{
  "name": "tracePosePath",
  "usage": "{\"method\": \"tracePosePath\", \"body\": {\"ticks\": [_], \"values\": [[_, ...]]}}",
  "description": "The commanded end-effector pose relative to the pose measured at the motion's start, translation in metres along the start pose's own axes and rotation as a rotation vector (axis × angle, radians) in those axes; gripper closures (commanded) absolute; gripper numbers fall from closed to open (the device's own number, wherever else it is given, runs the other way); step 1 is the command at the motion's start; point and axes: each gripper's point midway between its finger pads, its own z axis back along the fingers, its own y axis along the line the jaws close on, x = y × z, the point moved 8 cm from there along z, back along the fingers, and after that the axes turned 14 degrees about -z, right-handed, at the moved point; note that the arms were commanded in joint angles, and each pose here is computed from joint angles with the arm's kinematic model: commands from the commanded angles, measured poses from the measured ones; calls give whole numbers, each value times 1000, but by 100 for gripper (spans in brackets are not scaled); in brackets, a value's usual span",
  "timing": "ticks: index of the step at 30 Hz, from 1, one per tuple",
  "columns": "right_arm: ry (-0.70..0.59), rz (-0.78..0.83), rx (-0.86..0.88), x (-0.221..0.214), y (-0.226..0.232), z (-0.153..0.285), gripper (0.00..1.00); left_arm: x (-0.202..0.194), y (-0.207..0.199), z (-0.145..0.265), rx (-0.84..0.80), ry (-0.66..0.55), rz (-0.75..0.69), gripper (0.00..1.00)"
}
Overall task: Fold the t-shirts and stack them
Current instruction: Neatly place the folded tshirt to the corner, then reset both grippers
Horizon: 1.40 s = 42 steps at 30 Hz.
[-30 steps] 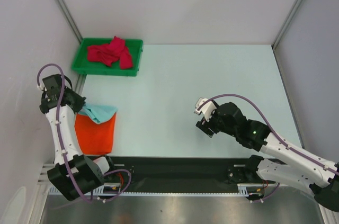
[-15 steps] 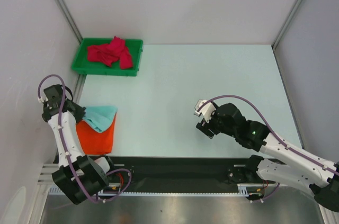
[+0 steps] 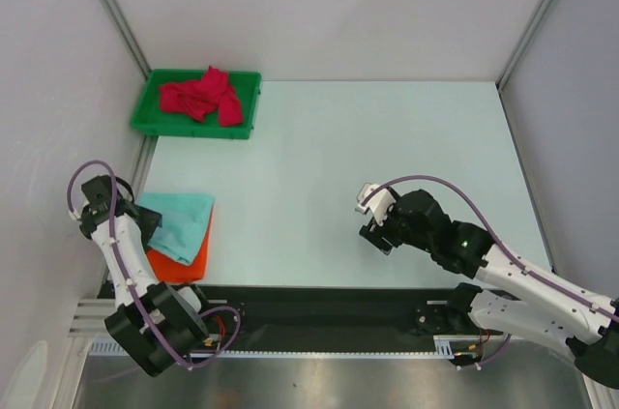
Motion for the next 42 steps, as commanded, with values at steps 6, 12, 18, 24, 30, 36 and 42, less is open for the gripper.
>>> {"method": "tracePosePath", "body": {"ticks": [6,12,18,24,30,36,42], "values": [[-23,-20,3,0,0,3,27,-16,12,9,132,58,228,14],[-17,-28,3,0,1,4,27,-12,18,31,290,67,370,4],[-26,-54,2,5,3,7,27,7,-24,58,143,-44,361,0],[-61,-163,9,12,7,11,27,-18,-116,85,-285,-101,-29,0],[-189,-559,99,13,27,19,27,-108,-148,103,-960,-50,-322,0],[-422,-1066,157,-23,36,27,0,-175,-117,91,-1336,50,-427,0],[-457,-1341,171,-54,39,17,0,-200,-87,82,-1726,77,-287,0]]}}
